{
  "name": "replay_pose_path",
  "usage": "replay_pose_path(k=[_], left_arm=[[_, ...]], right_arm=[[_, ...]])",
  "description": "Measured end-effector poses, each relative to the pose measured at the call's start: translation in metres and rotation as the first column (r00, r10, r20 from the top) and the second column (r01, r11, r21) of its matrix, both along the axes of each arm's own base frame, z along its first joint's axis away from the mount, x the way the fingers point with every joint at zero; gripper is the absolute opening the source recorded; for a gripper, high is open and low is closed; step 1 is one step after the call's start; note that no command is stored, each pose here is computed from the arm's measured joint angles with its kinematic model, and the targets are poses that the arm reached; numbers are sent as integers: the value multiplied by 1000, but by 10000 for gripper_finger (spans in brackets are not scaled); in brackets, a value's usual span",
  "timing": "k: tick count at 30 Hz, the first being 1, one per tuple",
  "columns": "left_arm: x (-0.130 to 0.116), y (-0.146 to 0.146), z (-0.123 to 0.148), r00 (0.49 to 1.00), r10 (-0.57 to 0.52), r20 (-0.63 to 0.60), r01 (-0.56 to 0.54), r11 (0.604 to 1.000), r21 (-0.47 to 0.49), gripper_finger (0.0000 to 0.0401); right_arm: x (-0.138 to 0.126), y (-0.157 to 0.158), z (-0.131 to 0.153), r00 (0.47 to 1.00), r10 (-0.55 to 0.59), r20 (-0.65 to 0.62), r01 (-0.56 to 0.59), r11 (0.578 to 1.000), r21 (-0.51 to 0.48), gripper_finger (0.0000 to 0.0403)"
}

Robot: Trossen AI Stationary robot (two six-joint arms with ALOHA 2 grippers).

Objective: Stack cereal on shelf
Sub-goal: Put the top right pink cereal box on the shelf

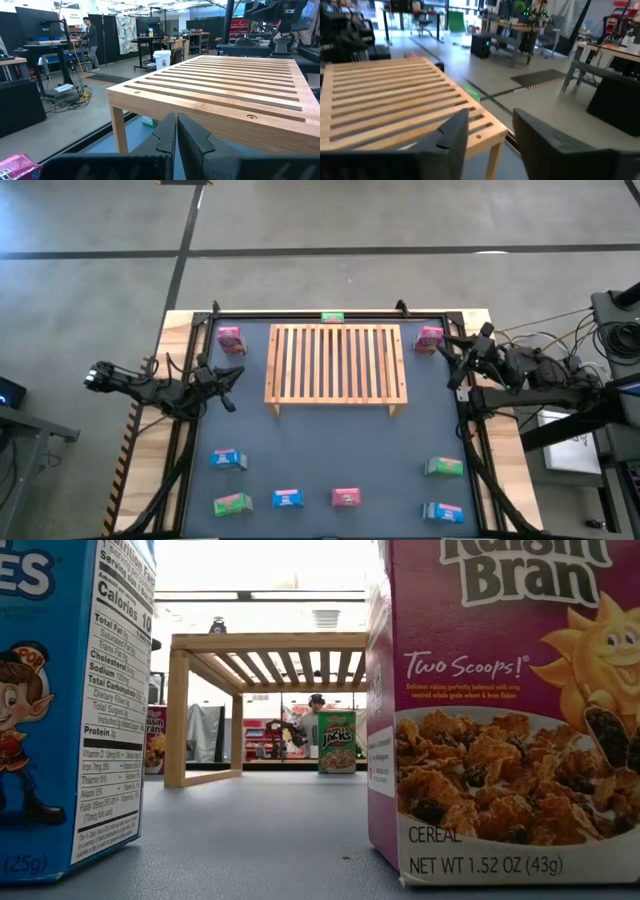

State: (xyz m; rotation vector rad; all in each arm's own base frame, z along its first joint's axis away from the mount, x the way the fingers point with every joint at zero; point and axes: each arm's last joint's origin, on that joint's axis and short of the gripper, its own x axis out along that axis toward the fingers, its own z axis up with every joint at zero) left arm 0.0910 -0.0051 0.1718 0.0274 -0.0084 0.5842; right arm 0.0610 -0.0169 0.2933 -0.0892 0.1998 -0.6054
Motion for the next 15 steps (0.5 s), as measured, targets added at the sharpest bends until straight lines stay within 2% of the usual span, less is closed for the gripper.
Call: replay_pose_path(k=[4,9,15], left_arm=[[0,0,0,1000,0,0,0,1000,0,0],[0,0,0,1000,0,0,0,1000,0,0],[0,0,0,1000,0,0,0,1000,0,0]], right_arm=[[0,0,6,998,-6,-55,7,1000,11,200],[3,0,7,998,-17,-64,19,1000,25,240],[20,-4,0,970,-221,-100,227,972,60,258]])
